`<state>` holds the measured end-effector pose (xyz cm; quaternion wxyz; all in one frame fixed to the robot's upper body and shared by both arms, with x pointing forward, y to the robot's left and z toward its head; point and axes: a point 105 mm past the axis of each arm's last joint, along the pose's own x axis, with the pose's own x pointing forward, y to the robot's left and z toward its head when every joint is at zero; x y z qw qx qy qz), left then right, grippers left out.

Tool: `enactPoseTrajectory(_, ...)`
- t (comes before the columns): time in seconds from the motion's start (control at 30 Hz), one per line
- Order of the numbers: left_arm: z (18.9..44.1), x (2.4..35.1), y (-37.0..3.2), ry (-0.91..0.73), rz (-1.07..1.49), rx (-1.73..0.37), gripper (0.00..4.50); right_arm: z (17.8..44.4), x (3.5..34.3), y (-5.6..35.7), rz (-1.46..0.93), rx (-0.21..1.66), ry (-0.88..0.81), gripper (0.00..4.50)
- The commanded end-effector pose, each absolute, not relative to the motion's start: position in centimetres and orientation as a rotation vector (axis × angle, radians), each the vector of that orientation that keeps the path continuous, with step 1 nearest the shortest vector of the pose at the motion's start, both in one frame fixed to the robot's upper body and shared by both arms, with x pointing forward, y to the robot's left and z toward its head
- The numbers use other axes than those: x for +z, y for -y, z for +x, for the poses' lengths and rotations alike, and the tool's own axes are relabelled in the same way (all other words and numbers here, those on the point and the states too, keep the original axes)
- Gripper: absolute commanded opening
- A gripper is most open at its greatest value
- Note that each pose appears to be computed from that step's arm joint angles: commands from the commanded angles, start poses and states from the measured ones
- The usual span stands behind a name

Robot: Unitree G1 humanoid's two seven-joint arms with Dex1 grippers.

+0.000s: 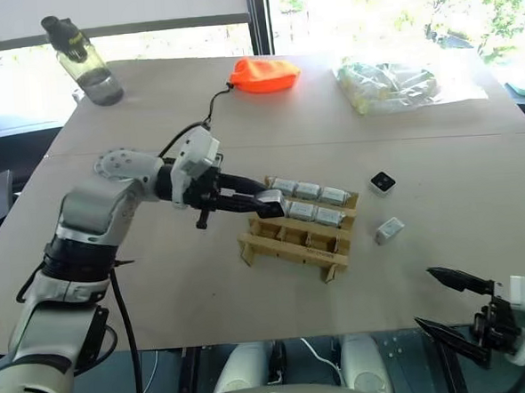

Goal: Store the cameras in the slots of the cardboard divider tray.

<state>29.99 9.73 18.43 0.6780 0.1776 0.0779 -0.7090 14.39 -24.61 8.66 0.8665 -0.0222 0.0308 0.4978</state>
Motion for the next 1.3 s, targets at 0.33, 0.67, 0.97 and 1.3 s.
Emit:
enactPoseTrajectory(0.33, 28.7, 17.4, -8.9, -0.108, 0.503, -1.670, 0.74, 15.0, 9.7, 26.0, -0.142, 1.091, 0.032, 4.43)
enactPoseTrajectory(0.67, 29.8, 16.1, -10.7, -0.150, 0.675, -1.740, 0.74, 15.0, 9.8, 26.1, -0.139, 1.060, 0.021, 4.43)
enactPoseTrajectory(0.97, 31.0, 15.0, -10.0, -0.129, 0.711, -1.743, 0.74, 15.1, 10.0, 25.6, -0.140, 1.048, 0.037, 4.43)
enactPoseTrajectory(1.3, 31.5, 15.3, -9.9, -0.168, 0.674, -1.733, 2.40, 15.4, 10.4, 25.1, -0.151, 1.042, 0.044, 4.50)
